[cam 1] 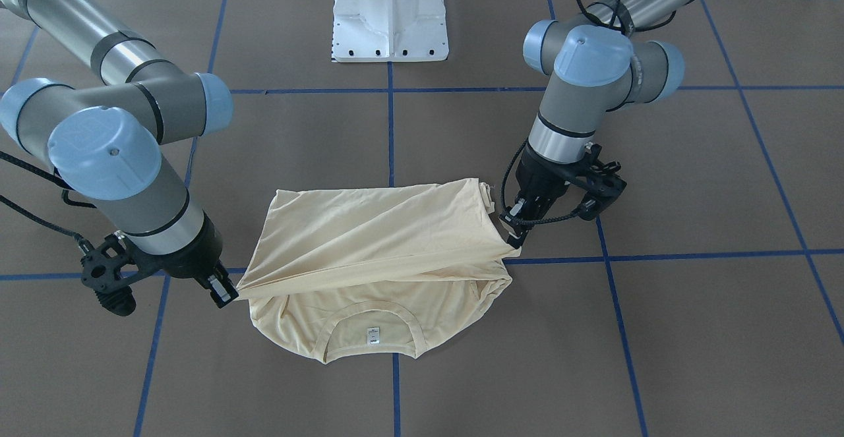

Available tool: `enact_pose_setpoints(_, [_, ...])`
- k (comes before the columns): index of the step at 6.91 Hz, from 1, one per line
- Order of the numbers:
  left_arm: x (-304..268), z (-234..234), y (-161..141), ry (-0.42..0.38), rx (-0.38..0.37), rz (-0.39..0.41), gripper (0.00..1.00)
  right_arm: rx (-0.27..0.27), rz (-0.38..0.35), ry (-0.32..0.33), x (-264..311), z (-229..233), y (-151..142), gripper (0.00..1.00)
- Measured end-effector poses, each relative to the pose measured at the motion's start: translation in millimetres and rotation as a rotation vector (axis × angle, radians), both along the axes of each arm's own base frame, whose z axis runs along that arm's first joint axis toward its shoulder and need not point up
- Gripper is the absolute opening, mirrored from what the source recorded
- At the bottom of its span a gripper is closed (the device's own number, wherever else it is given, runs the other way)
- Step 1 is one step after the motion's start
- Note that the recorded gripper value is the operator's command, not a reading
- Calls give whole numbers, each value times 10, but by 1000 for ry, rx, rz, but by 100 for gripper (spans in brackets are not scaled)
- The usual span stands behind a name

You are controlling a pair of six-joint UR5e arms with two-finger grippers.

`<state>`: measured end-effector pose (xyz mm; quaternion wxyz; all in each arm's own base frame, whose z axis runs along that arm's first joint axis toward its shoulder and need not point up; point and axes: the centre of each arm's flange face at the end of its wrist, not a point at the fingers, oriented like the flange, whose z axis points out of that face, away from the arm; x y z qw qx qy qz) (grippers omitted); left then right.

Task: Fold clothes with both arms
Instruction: 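Lift the hem with both grippers and fold it toward the collar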

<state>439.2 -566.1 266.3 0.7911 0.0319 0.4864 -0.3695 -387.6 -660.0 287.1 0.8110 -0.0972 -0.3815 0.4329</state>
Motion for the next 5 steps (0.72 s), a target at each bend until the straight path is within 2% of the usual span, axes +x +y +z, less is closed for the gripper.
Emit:
enact_pose_setpoints(2, [193,209,-228,-9,16,-12,0,20,-23,42,-260,136,-122,0])
enact_pose_setpoints(5, [272,407,-350,-31,46,-26,0,51,-48,89,-628,337,-146,0])
